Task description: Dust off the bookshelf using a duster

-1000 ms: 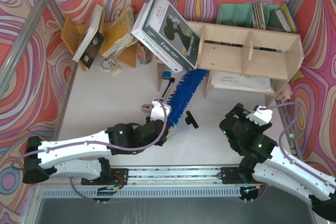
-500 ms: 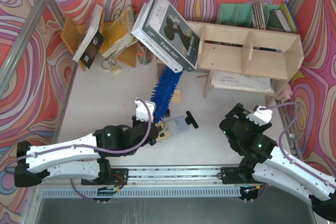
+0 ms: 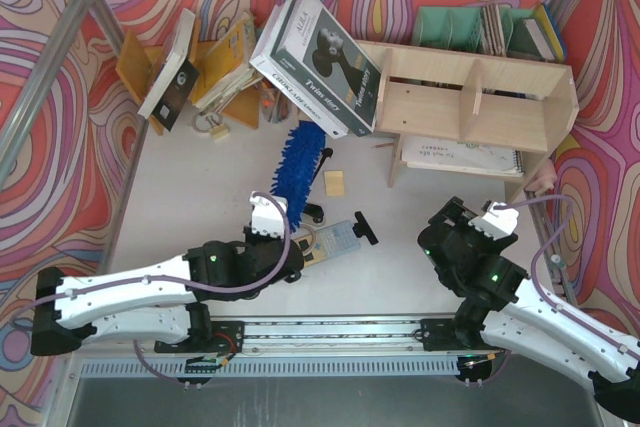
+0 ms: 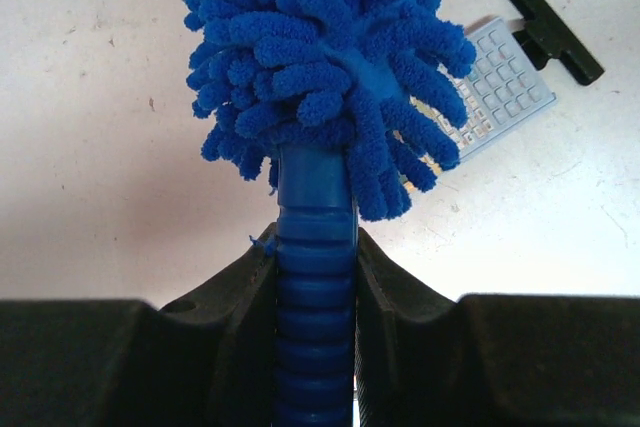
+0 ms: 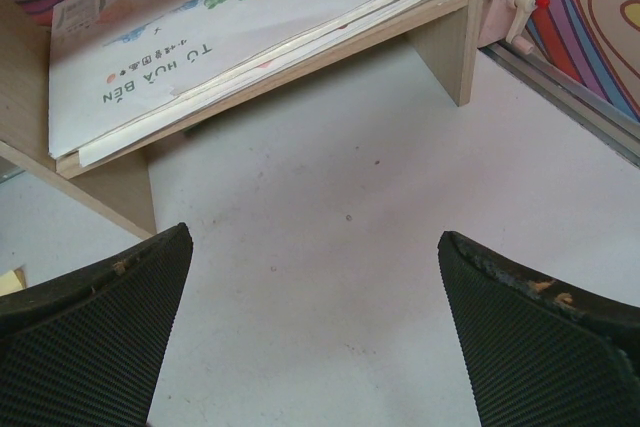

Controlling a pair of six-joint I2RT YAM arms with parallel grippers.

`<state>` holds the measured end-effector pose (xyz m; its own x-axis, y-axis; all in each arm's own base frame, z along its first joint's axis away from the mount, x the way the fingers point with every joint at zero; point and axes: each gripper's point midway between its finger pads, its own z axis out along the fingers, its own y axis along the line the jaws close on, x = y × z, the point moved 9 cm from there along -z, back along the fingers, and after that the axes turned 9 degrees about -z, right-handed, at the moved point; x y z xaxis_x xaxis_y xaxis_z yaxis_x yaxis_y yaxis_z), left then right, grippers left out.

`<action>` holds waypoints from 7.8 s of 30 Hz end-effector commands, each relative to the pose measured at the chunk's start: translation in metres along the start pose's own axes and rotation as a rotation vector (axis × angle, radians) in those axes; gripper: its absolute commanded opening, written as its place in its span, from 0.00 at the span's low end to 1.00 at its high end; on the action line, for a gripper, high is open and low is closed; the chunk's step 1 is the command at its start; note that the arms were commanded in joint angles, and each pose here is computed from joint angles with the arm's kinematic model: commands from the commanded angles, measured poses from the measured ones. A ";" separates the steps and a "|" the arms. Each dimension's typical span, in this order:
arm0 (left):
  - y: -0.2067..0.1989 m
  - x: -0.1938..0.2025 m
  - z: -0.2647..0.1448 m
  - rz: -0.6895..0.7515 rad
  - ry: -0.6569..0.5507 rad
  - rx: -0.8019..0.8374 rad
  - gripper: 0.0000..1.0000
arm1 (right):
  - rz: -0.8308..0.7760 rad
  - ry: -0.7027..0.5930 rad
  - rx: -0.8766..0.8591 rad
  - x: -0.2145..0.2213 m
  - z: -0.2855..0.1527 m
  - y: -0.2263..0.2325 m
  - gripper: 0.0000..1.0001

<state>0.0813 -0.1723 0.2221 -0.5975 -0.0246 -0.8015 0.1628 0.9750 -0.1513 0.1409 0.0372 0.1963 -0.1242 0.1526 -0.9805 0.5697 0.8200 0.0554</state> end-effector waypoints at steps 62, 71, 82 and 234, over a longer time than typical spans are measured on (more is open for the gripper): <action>0.010 0.022 0.020 -0.049 0.069 -0.025 0.00 | 0.020 -0.014 0.008 0.000 0.001 -0.002 0.99; 0.018 -0.026 -0.011 -0.027 -0.066 -0.004 0.00 | 0.023 -0.014 0.008 0.000 0.001 -0.002 0.99; 0.013 0.009 0.005 -0.097 0.046 0.028 0.00 | 0.014 -0.013 0.010 0.001 0.001 -0.001 0.99; -0.065 -0.070 -0.055 0.548 -0.071 0.705 0.00 | 0.115 -0.181 -0.195 -0.218 -0.036 0.029 0.99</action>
<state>0.0593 -0.2045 0.3078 -0.2807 0.4716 -0.8359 0.8587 0.5124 0.0007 0.1562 0.0490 0.4138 0.0779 0.1601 -0.9840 0.4162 0.8917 0.1780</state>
